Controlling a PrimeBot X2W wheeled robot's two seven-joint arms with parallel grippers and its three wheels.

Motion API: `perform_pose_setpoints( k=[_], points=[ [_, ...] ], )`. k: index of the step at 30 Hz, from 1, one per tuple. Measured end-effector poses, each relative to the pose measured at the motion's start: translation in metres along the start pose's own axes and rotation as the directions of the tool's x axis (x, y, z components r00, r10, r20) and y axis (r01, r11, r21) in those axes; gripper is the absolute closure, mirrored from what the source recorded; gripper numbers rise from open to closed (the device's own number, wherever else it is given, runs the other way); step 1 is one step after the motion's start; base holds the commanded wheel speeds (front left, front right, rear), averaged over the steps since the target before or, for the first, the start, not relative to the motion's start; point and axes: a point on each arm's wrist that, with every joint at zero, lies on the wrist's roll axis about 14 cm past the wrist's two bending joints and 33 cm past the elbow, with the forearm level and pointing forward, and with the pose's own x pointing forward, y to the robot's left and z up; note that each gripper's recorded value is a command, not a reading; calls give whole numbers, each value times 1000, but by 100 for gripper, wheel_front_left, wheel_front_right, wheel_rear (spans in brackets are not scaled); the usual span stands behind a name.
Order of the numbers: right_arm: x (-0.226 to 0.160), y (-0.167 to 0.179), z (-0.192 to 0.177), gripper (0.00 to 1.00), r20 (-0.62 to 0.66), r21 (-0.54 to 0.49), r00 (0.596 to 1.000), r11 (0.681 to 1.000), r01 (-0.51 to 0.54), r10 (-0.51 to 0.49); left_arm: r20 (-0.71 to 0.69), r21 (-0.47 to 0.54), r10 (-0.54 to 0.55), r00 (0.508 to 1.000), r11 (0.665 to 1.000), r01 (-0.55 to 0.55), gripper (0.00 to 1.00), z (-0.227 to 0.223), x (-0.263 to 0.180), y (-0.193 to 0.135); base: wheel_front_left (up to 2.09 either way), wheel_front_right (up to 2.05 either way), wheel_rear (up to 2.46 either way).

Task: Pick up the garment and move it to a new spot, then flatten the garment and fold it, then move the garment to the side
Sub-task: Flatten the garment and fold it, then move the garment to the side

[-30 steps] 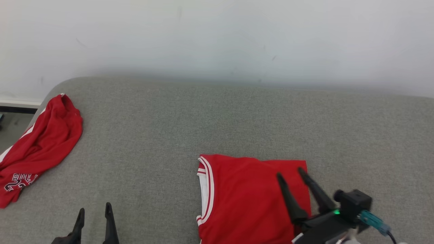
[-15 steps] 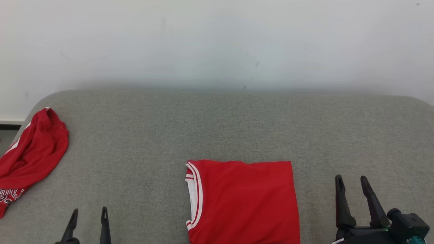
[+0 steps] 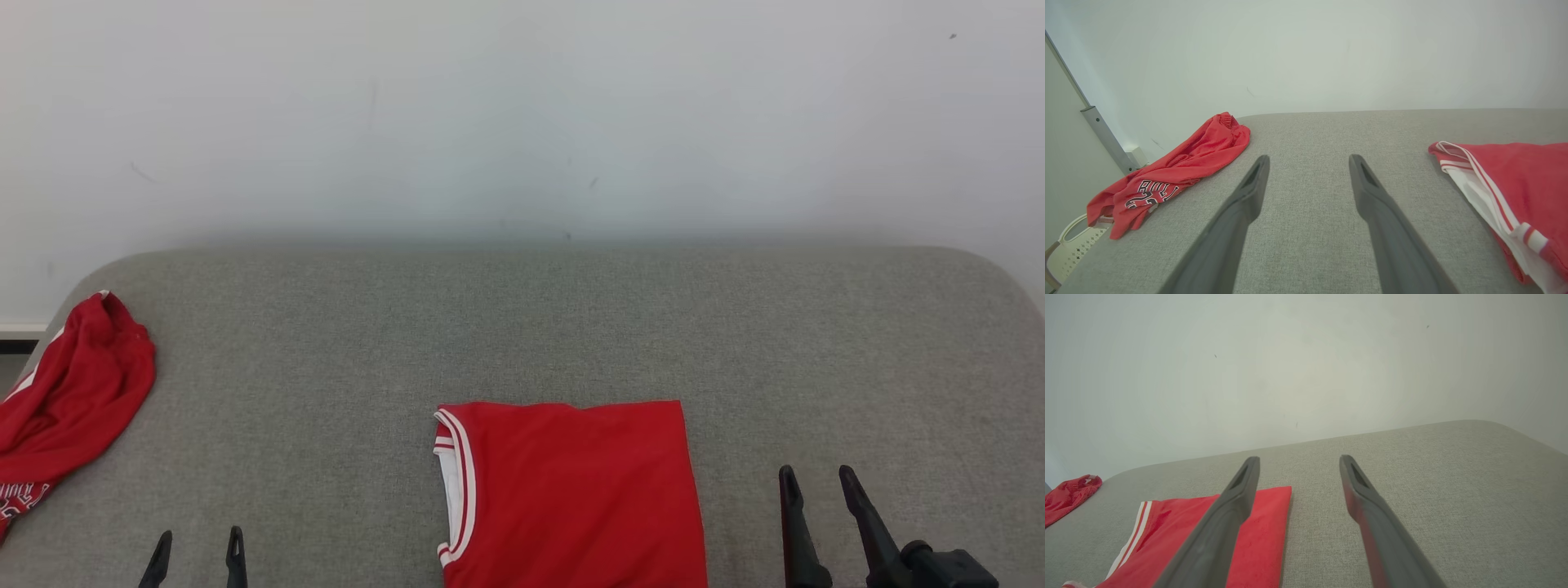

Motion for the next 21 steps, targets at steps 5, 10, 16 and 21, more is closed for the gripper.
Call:
perform_pose_setpoints(
  k=[5,10,16,21],
  points=[
    [-6,1,-6,0,-22,-24,1000,1000,-5,5,-11,12,-38,999,999,38,0,-3,-2,-6,0,0,0],
    [-12,-7,-10,0,-35,-51,999,999,18,-19,-8,15,-64,998,998,64,0,-2,0,-15,0,0,0],
    [-19,-14,-22,0,-76,-61,996,997,37,-42,-8,20,-76,997,997,76,0,-2,3,-19,0,0,0],
    [-19,-15,-24,0,-84,-61,995,997,40,-45,-10,20,-77,997,997,77,0,-2,4,-20,0,0,0]
  ],
)
